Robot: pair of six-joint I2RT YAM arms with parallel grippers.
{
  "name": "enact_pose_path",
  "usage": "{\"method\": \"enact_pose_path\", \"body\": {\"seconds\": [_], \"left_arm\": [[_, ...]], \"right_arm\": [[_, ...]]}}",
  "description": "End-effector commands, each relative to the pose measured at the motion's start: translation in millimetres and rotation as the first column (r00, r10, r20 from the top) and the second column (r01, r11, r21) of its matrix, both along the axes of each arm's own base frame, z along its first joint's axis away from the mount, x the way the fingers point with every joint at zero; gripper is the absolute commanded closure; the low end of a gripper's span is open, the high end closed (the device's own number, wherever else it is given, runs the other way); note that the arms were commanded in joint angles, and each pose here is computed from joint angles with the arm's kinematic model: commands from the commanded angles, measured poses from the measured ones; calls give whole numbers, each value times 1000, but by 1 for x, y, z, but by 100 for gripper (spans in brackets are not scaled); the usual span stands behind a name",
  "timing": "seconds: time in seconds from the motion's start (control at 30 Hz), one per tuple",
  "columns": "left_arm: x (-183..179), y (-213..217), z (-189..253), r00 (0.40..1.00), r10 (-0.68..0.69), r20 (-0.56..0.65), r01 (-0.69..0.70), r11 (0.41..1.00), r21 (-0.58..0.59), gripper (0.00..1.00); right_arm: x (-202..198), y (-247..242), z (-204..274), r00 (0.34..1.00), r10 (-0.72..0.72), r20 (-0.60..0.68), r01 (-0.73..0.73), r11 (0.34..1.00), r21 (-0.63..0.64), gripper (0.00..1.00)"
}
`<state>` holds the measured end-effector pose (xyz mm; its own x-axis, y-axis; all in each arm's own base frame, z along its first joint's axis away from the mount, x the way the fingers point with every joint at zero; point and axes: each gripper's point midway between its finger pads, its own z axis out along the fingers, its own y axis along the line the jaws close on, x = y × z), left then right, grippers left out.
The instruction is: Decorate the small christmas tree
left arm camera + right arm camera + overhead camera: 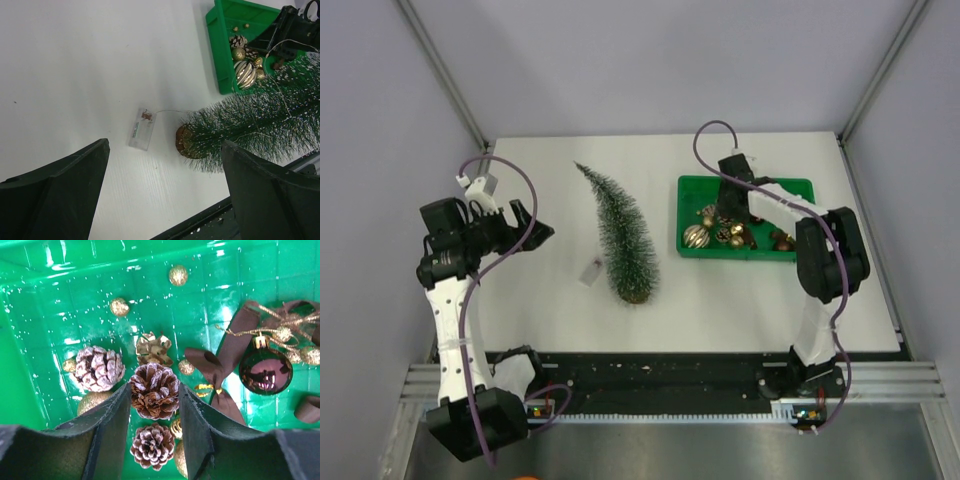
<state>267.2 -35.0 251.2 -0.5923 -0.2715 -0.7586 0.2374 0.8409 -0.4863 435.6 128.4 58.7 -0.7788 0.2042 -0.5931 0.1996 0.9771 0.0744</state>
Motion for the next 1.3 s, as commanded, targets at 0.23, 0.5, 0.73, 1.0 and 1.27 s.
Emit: {"method": "enact_pose_path", "body": {"seconds": [0.23, 0.5, 0.73, 1.0, 1.27], "left_arm": [[5, 2, 12, 996, -16, 92, 11, 998, 56, 1], [2, 1, 11, 995, -16, 94, 11, 998, 58, 1], [1, -3, 4, 996, -36, 77, 33, 999, 35, 1], [-2, -2, 3, 995, -37, 93, 31, 997, 67, 1], [-2, -3, 0, 996, -41, 81, 37, 998, 56, 1]], "right_arm": [[10, 6, 9, 1000, 3, 26, -3, 1000, 17, 66], [23, -3, 58, 991, -32, 128, 32, 999, 6, 85], [15, -10, 63, 991, -22, 133, 25, 1000, -19, 58], [0, -8, 39, 996, 7, 87, -6, 1000, -10, 30], [-3, -13, 14, 999, -5, 40, 7, 999, -46, 31]]}}
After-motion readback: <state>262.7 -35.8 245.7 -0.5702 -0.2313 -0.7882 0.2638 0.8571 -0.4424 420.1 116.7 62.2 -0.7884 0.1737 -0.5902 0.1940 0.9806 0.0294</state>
